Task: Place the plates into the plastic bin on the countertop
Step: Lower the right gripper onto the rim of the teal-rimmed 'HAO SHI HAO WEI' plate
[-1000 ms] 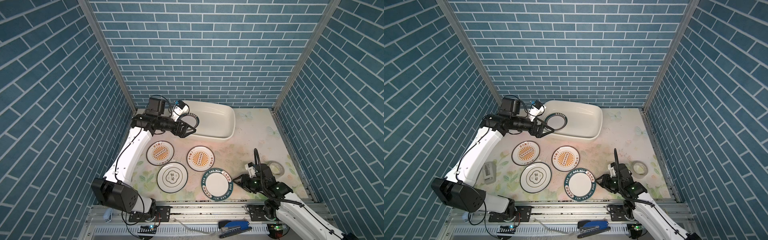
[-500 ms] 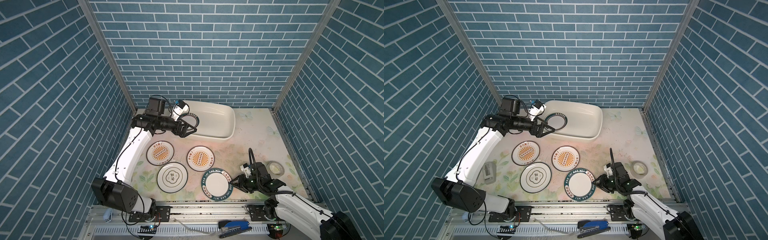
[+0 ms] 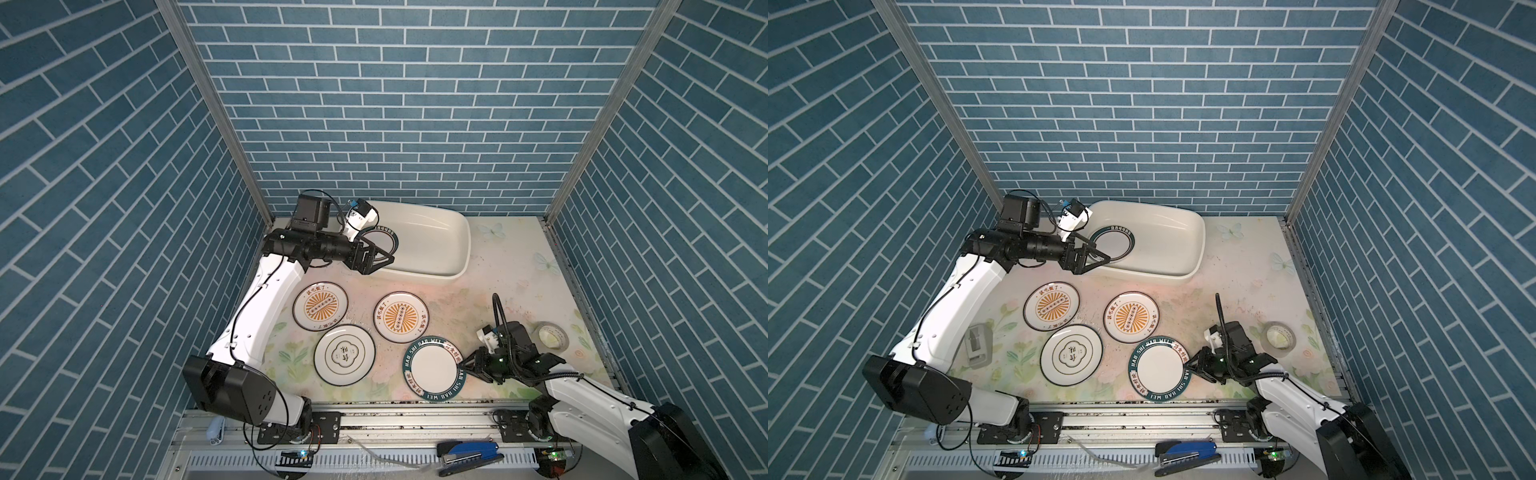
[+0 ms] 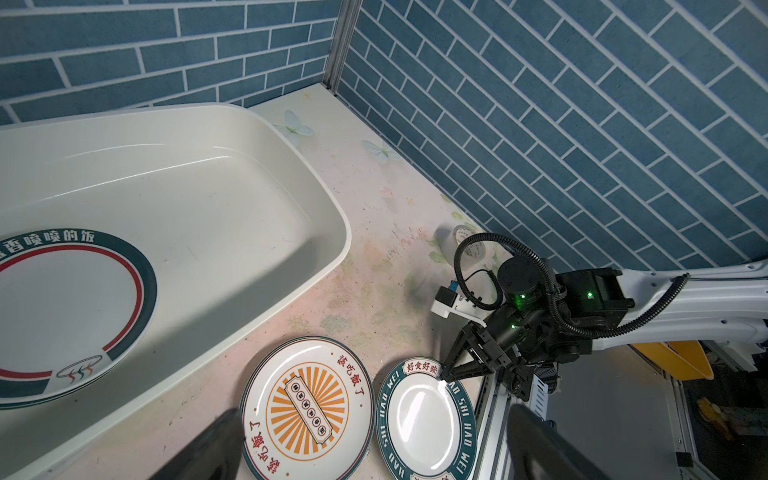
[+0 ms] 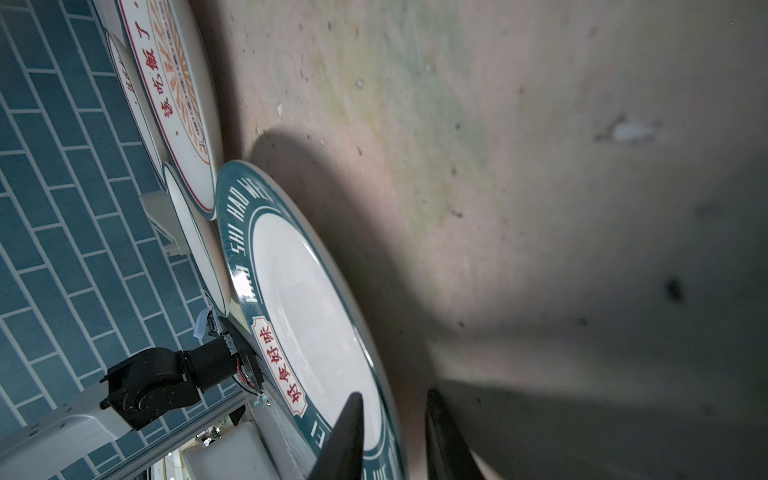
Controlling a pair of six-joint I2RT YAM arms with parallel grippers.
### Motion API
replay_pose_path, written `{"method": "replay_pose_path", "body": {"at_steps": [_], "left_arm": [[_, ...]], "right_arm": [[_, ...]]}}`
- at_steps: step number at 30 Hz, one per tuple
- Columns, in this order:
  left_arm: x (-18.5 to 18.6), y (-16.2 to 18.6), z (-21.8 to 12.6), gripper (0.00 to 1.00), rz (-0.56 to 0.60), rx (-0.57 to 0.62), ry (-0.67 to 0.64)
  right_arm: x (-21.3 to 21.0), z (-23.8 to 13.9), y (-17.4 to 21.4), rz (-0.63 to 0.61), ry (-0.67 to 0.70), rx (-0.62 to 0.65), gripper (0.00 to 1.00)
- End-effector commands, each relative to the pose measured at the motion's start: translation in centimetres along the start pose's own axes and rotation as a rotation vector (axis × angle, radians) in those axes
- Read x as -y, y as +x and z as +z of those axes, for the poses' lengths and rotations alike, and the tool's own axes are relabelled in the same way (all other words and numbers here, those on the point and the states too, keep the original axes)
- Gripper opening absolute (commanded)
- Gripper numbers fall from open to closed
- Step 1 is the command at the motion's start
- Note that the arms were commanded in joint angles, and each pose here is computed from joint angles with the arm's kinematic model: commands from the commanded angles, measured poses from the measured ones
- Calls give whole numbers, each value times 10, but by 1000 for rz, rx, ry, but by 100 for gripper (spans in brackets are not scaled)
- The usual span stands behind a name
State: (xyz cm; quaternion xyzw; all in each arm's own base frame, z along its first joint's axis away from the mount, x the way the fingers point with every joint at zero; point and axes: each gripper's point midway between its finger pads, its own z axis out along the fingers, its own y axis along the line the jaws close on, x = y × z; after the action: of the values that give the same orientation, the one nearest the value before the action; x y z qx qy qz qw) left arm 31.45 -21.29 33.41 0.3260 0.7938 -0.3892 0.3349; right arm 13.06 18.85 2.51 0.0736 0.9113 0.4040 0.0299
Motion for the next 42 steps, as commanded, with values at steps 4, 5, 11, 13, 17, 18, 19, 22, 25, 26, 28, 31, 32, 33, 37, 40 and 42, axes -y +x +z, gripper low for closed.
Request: {"method": "replay_pose_path", "body": {"at_steps": [4,5,11,13,17,18,19,22,25,26,28,31,32,33,37,40,42], "left_arm": [[1,0,2,100,4,6,7],[1,0,2,99,6,7,9],[1,-1,1,100,3,8,9],[1,0,2,99,0,7,8],[1,-1,2,100,-4,12,9],[1,0,2,100,-7,11,9],[1,-1,2,100,-5,12,9],[1,0,3,100,-8,11,9],[1,1,2,100,-8,12,9],[1,1,2,100,-9,13,9],[2,1,2,100,-7,14,10],[2,1,2,99,-11,14,13],[2,1,2,100,-10,15,13],[2,1,2,100,-10,15,13],[3,1,1,100,-9,17,12],[3,0,1,100,-7,18,11],[3,0,1,100,-9,20,12]], "right_arm": [[4,0,-1,-38,45,-6,24],[5,0,-1,-37,50,-4,24],[9,-1,-1,-46,58,6,19],[9,-2,-1,-49,56,13,18],[11,-3,0,-53,69,17,15],[12,-3,0,-54,69,20,14],[11,-4,0,-55,67,21,14],[10,-4,0,-58,62,26,18],[8,-3,-1,-62,49,24,21],[8,-2,-1,-65,48,21,21],[6,0,-1,-68,41,11,22],[7,3,-2,-69,42,0,20],[6,4,-3,-69,40,-1,20],[6,4,-3,-70,40,-1,19],[8,5,-3,-70,47,-1,14],[9,4,-2,-73,48,0,10],[8,2,-2,-78,45,4,6]]}}
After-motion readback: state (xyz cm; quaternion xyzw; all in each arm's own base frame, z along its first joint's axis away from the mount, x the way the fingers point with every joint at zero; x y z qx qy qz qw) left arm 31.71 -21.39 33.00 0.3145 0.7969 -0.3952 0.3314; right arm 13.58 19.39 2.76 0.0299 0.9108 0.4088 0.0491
